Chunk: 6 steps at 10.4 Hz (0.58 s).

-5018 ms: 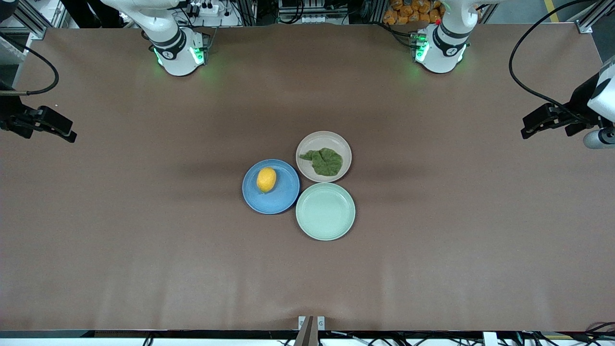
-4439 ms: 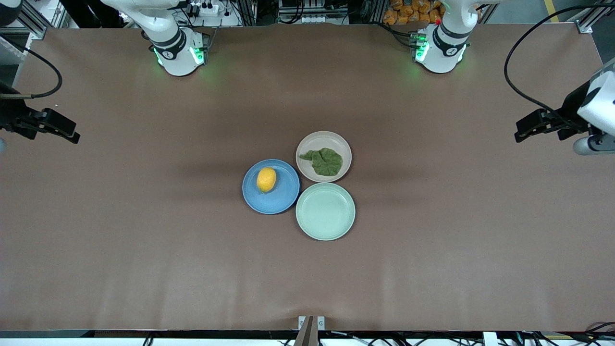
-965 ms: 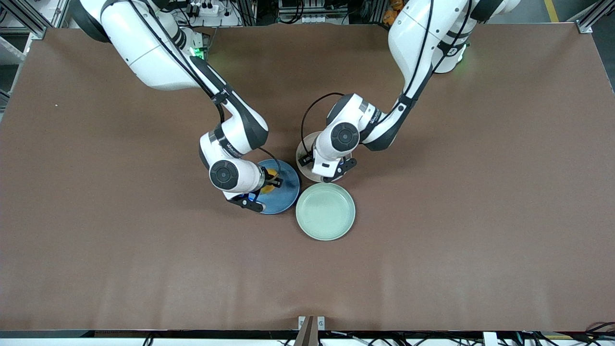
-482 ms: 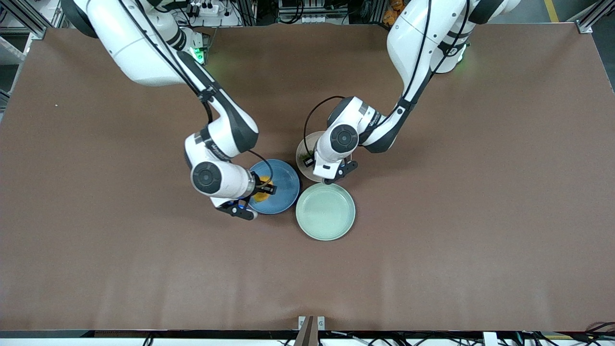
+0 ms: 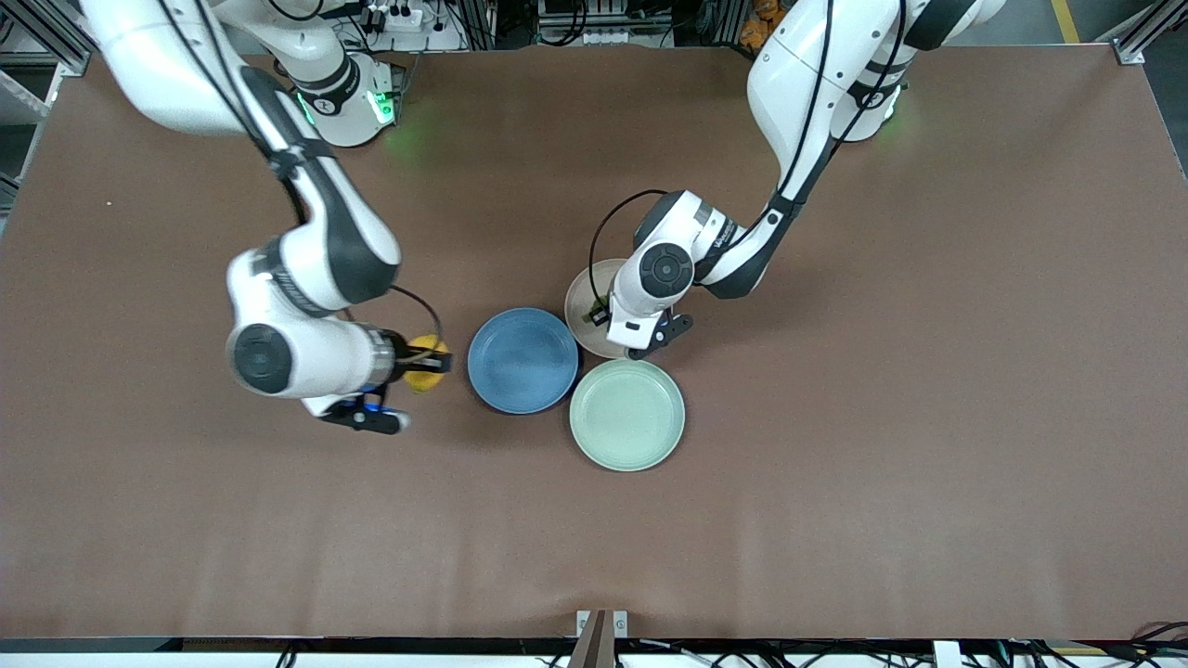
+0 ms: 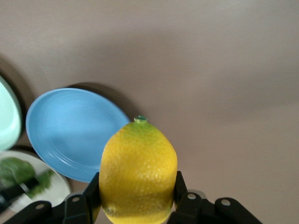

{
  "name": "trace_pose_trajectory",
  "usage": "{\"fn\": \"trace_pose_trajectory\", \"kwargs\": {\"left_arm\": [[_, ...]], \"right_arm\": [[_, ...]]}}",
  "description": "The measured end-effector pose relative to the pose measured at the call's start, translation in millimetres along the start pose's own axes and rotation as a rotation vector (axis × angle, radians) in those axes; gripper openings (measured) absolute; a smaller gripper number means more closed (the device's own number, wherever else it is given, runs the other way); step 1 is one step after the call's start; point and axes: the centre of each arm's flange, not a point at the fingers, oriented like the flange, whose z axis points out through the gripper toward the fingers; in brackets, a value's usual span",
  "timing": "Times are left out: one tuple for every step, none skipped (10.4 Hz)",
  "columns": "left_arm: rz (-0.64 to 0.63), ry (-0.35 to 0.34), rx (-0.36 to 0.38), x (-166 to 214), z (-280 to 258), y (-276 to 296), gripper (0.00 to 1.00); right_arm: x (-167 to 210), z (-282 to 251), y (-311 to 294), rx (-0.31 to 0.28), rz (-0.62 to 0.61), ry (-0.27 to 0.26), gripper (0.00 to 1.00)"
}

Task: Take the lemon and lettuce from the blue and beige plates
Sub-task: 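Lift the lemon with the right gripper while the left gripper lifts the lettuce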

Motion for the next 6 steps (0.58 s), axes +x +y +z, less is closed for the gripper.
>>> {"fn": "trace_pose_trajectory", "kwargs": {"left_arm": [[0.000, 0.006, -0.013, 1.2, -3.4, 2.5, 0.03], [0.000, 0.011, -0.027, 2.8, -9.4, 5.8, 0.03], [-0.002, 0.018, -0.045, 5.6, -19.5, 9.3, 0.03], [-0.005, 0.026, -0.069, 8.9, -35.6, 12.4, 0.03], [-0.008, 0.036, -0.091, 13.0, -57.0, 14.0, 0.03], [-0.015, 0.049, -0.110, 20.8, -81.5, 12.6, 0.03]], "right_arm": [[2.8, -20.0, 36.3, 0.000, -0.049, -0.018, 0.63], [7.3, -36.6, 79.2, 0.002, -0.102, -0.033, 0.63], [12.7, -47.9, 123.8, 0.004, -0.153, -0.043, 0.63], [17.5, -51.3, 161.6, 0.004, -0.196, -0.049, 0.63], [20.5, -44.4, 187.4, 0.004, -0.223, -0.062, 0.63], [21.8, -33.4, 201.6, 0.003, -0.241, -0.076, 0.63]]}}
